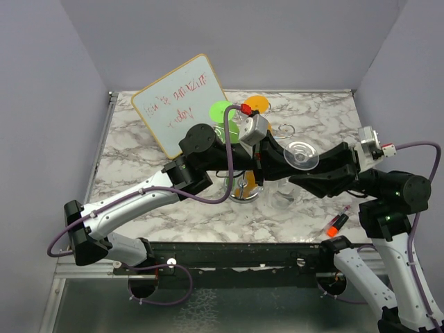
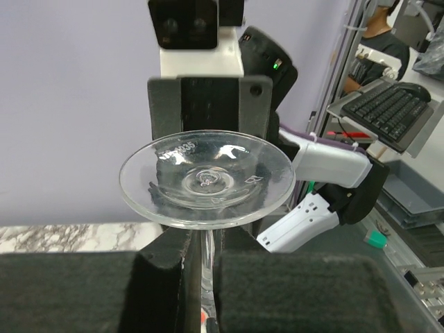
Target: Place the wine glass upside down on the wine glass rack
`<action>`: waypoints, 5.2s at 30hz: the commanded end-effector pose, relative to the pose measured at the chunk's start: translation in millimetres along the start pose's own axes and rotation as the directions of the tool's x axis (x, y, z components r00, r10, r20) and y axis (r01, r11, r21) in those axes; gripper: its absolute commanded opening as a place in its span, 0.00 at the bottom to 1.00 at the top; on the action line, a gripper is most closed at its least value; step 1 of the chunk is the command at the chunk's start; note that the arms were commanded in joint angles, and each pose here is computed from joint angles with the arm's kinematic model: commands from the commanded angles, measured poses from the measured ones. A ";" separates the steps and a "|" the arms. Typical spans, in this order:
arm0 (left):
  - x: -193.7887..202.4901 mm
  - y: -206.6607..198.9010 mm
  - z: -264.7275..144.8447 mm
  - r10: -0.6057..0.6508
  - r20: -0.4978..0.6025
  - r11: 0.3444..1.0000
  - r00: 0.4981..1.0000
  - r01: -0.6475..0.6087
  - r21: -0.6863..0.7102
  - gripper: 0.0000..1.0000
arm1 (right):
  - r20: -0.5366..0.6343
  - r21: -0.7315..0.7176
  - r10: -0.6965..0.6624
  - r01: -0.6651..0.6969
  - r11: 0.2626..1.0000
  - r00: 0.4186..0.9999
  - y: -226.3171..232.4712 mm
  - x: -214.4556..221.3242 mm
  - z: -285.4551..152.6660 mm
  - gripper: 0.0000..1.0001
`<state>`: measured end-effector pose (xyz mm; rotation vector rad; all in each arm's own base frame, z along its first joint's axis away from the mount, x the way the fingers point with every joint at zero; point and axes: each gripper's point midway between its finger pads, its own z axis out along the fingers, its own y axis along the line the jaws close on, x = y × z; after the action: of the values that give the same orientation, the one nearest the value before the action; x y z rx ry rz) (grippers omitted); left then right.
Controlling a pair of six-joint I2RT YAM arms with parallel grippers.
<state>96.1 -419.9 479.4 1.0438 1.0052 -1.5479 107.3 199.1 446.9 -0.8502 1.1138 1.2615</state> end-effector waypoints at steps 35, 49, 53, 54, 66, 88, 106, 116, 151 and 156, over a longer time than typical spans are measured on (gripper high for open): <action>-31.1 -45.7 18.0 0.103 0.139 0.969 0.985 -0.131 0.209 0.01 | -0.009 -0.021 0.036 -0.036 0.999 0.999 2.1 12.3 -2.5 0.01; -39.2 -28.2 5.9 0.086 0.184 0.994 0.979 -0.097 0.049 0.75 | 0.157 0.209 -0.094 0.060 0.976 0.983 -19.6 -21.6 -11.1 0.01; -42.0 -23.5 -2.7 0.098 0.200 0.995 0.975 -0.098 -0.008 0.89 | 0.185 0.294 -0.139 0.080 0.952 0.973 -25.5 -34.2 -17.4 0.01; -42.2 -21.8 -5.1 0.103 0.203 0.995 0.974 -0.100 -0.025 0.91 | 0.188 0.311 -0.152 0.088 0.946 0.970 -26.1 -36.7 -19.1 0.01; -54.0 12.3 -43.1 0.163 0.172 0.939 0.971 -0.099 -0.330 0.99 | 0.159 0.529 -0.263 0.142 0.837 0.952 -46.0 -54.8 -43.2 0.01; -51.9 45.7 -151.7 0.207 -0.069 0.663 0.976 -0.191 -0.724 0.99 | -0.089 0.818 -0.230 0.203 0.538 0.969 -179.9 19.9 -82.0 0.01; -44.7 49.6 -155.6 0.200 -0.097 0.646 0.975 -0.206 -0.735 0.99 | -0.111 0.721 -0.127 0.168 0.673 0.986 -217.1 78.9 -49.4 0.01; -46.0 46.9 -154.3 0.196 -0.086 0.658 0.977 -0.196 -0.727 0.99 | -0.133 0.605 -0.110 0.169 0.778 0.985 -209.9 98.0 -30.0 0.01; -43.2 46.1 -154.2 0.196 -0.079 0.664 0.977 -0.191 -0.723 0.99 | -0.126 0.437 -0.143 0.185 0.880 0.982 -171.9 110.7 -19.3 0.01; -43.6 45.6 -155.0 0.196 -0.075 0.664 0.978 -0.189 -0.723 0.99 | -0.107 0.451 -0.164 0.195 0.871 0.981 -166.4 103.7 -22.3 0.01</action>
<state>171.9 -272.9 472.1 0.5397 1.3058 -0.8182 267.6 187.1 305.0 -0.6386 1.3725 0.7966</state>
